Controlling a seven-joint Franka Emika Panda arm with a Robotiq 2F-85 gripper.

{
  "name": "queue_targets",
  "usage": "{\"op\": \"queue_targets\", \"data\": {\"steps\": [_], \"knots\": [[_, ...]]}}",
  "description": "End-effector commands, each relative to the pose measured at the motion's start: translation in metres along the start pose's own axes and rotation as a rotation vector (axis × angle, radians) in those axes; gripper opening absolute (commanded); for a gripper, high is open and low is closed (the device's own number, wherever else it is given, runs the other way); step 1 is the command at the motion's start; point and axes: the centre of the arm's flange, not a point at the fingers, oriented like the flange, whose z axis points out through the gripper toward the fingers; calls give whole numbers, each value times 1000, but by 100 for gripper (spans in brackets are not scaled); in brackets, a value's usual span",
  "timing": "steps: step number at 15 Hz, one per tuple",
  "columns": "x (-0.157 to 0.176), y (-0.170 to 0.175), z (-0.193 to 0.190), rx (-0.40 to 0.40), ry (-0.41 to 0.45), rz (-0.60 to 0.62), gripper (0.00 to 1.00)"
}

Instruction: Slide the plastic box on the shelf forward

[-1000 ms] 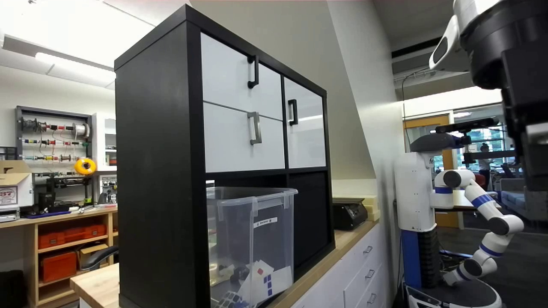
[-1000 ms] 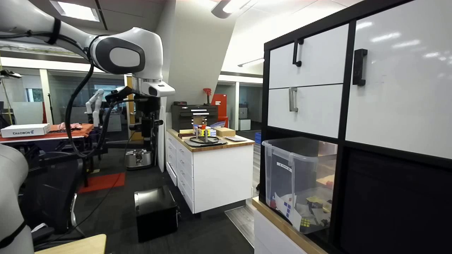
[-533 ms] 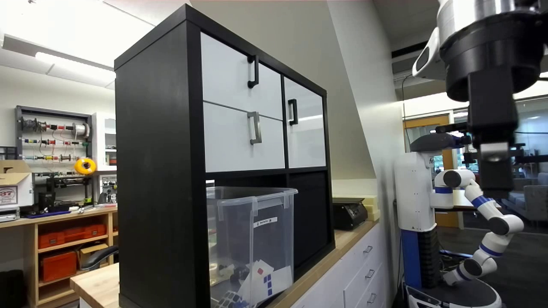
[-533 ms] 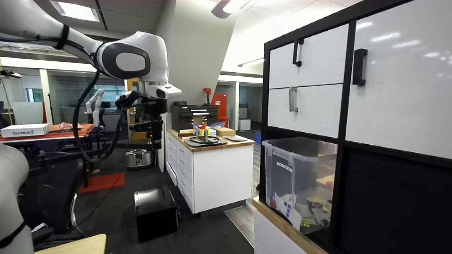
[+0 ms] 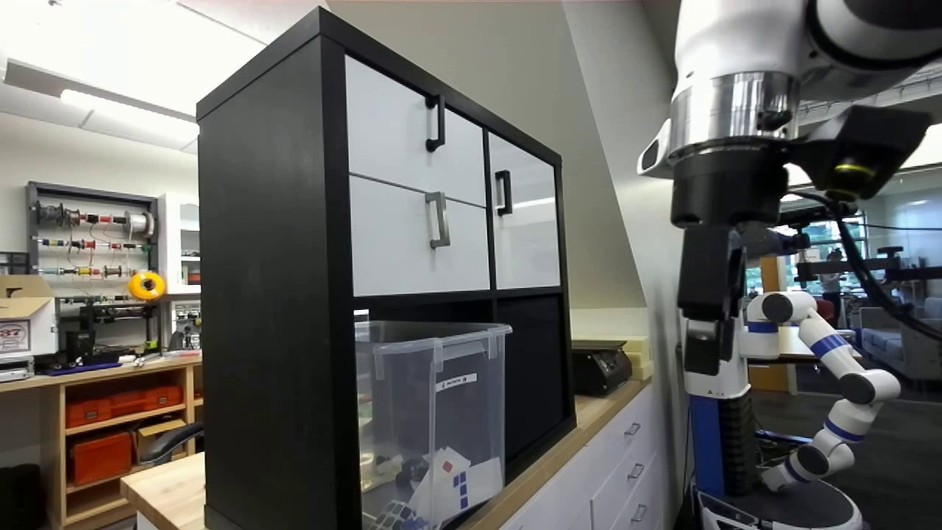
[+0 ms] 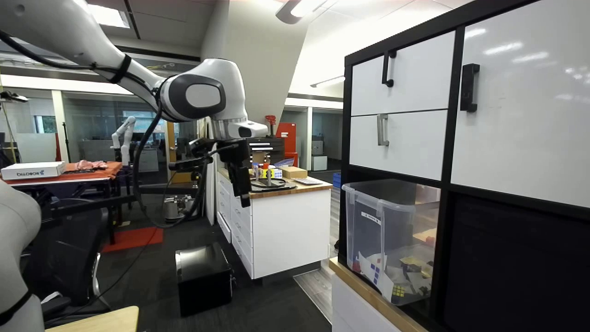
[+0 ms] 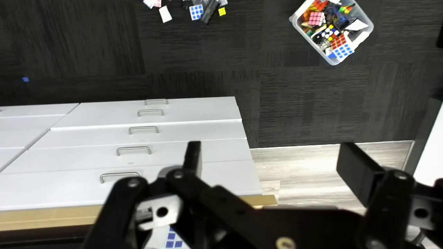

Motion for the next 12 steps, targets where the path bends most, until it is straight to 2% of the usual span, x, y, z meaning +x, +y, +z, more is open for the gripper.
{"op": "queue_targets", "data": {"steps": [1, 9, 11, 12], "knots": [[50, 19, 1, -23, 38, -64, 100], [124, 59, 1, -67, 99, -120, 100], [131, 63, -1, -75, 109, -127, 100], [115, 59, 3, -61, 85, -110, 100]]}}
